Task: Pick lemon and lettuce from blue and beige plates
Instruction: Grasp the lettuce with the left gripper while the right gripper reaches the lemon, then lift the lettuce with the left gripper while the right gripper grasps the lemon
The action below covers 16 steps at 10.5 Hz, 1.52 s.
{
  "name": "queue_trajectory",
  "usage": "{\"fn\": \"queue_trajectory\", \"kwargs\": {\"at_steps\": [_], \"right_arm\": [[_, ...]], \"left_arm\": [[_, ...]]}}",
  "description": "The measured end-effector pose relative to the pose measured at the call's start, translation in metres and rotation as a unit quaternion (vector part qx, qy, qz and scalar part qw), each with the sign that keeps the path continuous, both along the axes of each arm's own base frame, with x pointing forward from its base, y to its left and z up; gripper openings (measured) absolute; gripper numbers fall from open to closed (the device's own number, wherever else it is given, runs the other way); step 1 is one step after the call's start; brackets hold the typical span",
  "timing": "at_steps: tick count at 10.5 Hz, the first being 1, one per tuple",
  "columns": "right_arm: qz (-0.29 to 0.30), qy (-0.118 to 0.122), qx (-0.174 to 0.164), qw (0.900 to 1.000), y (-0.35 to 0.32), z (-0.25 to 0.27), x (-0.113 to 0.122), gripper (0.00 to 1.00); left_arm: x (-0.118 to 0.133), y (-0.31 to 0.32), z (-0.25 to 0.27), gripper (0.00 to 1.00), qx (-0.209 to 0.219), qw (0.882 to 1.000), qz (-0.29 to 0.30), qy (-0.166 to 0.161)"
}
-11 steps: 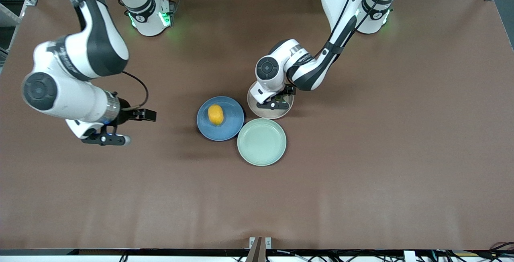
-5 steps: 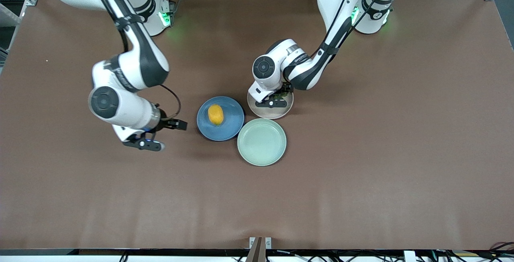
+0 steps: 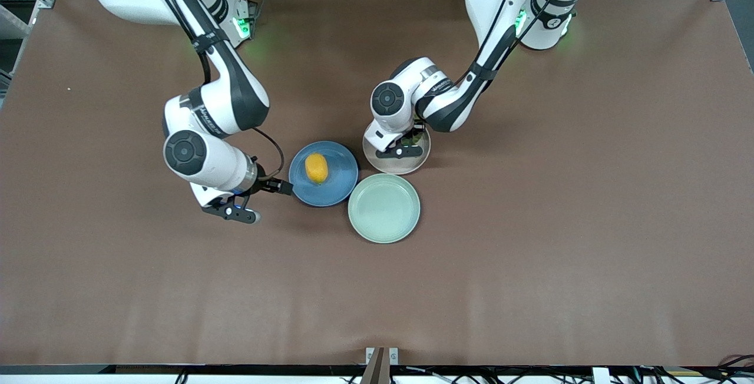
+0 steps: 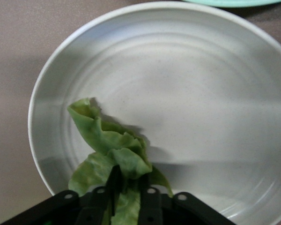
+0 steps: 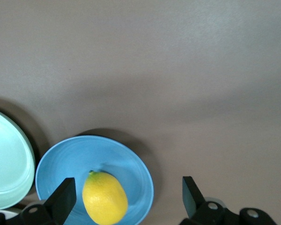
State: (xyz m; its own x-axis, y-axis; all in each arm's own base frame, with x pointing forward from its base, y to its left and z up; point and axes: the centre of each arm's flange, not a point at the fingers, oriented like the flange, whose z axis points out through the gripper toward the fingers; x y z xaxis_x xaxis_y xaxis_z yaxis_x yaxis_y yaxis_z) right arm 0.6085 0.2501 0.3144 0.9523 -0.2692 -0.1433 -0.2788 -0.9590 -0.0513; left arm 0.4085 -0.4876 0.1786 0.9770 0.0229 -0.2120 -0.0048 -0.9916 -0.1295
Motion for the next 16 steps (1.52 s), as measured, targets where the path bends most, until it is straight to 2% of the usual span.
{"fn": "queue_trajectory", "kwargs": {"at_steps": [1,2,7,12,16], "right_arm": [[-0.008,-0.003,0.001,1.0,0.006,-0.008,0.0,1.0],[-0.012,-0.006,0.001,1.0,0.012,-0.017,0.0,1.0],[-0.016,-0.003,0.0,1.0,0.034,-0.045,-0.008,1.0],[-0.006,0.012,-0.01,1.0,0.067,-0.068,-0.04,1.0],[0.007,0.002,-0.01,1.0,0.078,-0.085,-0.069,1.0]], "left_arm": [[0.0,0.0,0.0,0.04,0.0,1.0,0.0,0.0],[0.001,-0.001,0.001,0.03,-0.001,1.0,0.001,-0.001],[0.011,-0.017,0.029,0.03,-0.021,0.999,0.033,-0.027],[0.03,-0.021,0.101,0.03,-0.056,0.994,0.057,-0.073],[0.06,-0.012,0.147,0.03,-0.078,0.986,0.104,-0.108]]}}
